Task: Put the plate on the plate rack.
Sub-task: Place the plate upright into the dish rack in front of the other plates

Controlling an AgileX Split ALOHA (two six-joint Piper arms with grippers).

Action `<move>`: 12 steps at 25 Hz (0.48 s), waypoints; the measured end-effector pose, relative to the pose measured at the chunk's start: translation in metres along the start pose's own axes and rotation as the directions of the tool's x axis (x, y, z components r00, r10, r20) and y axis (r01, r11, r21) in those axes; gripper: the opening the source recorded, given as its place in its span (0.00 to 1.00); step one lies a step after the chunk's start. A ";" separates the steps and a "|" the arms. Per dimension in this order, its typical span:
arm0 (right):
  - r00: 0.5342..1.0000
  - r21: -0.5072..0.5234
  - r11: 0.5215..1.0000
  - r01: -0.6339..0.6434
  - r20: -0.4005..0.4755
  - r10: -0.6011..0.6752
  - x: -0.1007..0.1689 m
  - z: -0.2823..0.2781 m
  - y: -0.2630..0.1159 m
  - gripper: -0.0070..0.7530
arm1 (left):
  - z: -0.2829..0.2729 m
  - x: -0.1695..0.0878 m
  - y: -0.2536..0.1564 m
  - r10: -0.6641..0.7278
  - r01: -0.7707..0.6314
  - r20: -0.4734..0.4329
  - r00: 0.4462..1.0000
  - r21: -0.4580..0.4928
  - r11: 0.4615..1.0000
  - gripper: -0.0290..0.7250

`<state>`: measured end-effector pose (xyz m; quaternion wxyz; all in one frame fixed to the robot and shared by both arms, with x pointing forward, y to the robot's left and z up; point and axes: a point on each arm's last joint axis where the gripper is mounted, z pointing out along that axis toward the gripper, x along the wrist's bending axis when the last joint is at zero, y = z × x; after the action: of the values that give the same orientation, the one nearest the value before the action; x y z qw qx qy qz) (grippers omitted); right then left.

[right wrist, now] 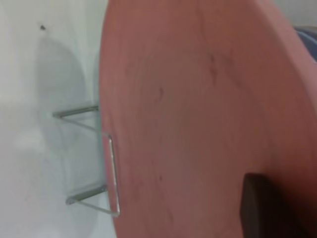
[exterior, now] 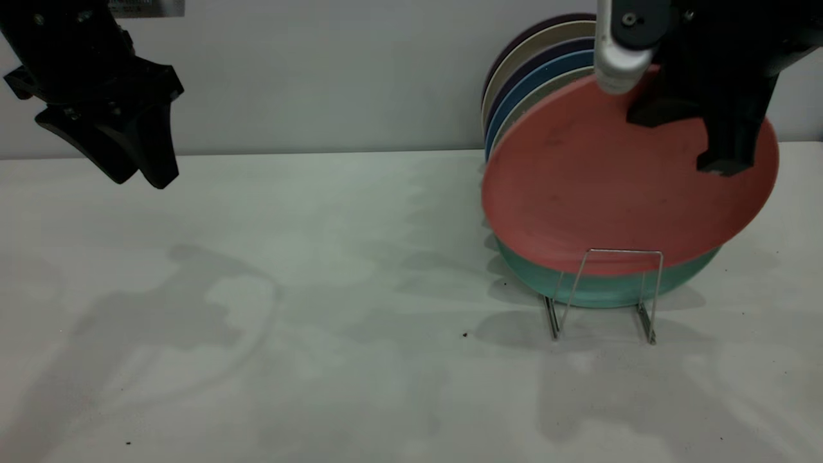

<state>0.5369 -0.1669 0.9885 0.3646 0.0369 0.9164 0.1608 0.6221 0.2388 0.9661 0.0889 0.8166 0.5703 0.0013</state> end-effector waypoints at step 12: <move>0.999 0.012 1.000 0.002 -0.049 -0.002 0.013 0.026 -0.005 0.15 | 0.000 0.000 0.000 0.000 0.000 0.000 1.000 0.000 1.000 0.64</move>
<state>0.5455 -0.1618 0.9604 0.3417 0.0342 0.9262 0.1559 0.6221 0.2388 0.9661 0.0889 0.8166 0.5703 0.0013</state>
